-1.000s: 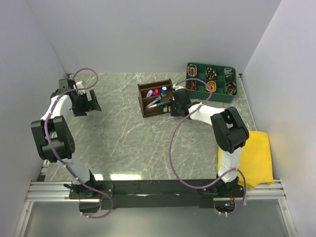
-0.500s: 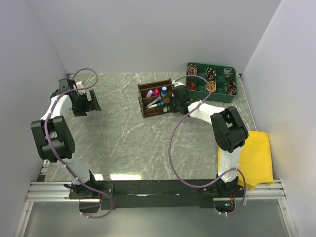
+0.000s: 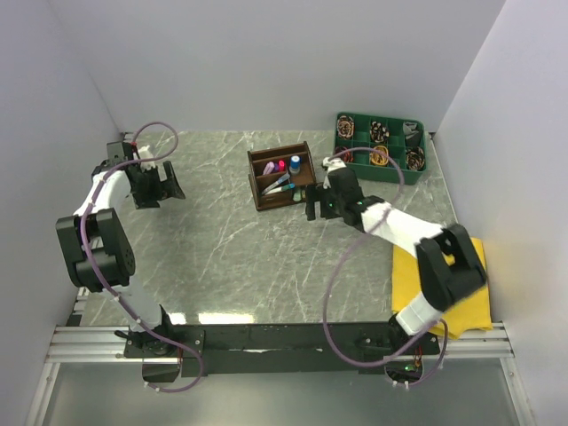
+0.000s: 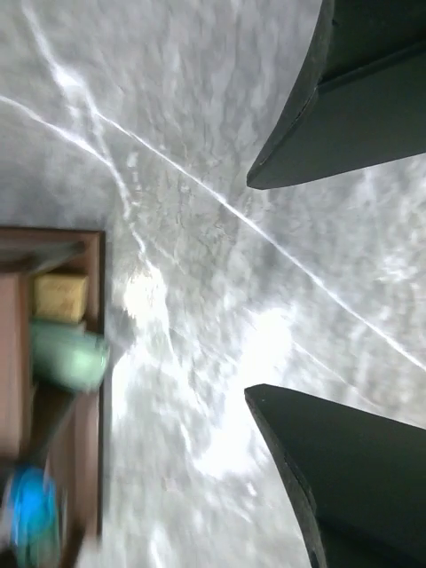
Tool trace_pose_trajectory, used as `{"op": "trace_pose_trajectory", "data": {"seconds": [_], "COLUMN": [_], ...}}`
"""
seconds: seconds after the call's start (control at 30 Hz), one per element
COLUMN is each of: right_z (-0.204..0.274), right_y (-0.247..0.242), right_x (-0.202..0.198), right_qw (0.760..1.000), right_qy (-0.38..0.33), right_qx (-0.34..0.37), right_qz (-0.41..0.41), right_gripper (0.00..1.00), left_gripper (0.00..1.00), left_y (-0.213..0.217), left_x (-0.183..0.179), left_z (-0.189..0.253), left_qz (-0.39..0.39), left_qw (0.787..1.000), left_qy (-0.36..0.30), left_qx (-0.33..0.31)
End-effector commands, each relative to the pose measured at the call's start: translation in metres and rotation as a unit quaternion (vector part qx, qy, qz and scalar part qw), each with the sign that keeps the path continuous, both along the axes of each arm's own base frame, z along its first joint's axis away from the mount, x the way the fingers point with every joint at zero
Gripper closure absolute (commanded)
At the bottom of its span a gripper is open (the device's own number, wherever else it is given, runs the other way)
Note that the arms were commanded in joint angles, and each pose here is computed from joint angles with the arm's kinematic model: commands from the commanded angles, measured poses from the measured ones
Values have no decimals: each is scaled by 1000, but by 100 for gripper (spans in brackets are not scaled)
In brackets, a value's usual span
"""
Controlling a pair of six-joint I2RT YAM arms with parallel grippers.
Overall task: Sort the stationery into containers
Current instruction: Reset both arms
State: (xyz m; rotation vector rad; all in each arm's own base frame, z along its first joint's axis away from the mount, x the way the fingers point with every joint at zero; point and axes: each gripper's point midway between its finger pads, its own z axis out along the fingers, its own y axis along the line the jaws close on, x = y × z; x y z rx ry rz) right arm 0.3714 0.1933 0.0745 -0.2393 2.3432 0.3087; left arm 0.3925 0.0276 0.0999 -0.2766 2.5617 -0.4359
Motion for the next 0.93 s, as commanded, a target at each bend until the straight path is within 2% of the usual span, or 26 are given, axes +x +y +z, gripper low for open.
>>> {"op": "trace_pose_trajectory", "data": {"seconds": [0.0, 0.1, 0.2, 0.33, 0.47, 0.57, 0.9], "right_z": [60, 75, 86, 95, 117, 126, 120], "right_y": [-17, -40, -77, -111, -123, -119, -116], "right_x": [-2, -4, -4, -12, -25, -37, -57], "right_qw": [996, 994, 988, 980, 974, 975, 982], "right_qy": [-88, -110, -135, -139, -176, -186, -169], "right_qx": [25, 26, -31, -99, -86, -65, -73], "right_qz": [13, -12, -63, -100, -116, -98, -52], "right_gripper": [0, 0, 0, 0, 0, 0, 0], "left_gripper": [1, 0, 0, 1, 0, 0, 1], "left_y": [-35, -49, -55, -52, -54, -55, -51], "left_x": [8, 9, 9, 17, 26, 28, 29], "left_z": [34, 31, 17, 25, 36, 40, 48], "left_qz": [-50, -55, -63, -70, -67, -74, -84], "left_qw": [997, 997, 998, 996, 994, 993, 990], "left_qy": [-61, -50, -10, -32, -51, -56, -63], "left_qx": [-27, -13, -10, 48, 67, 76, 95]}}
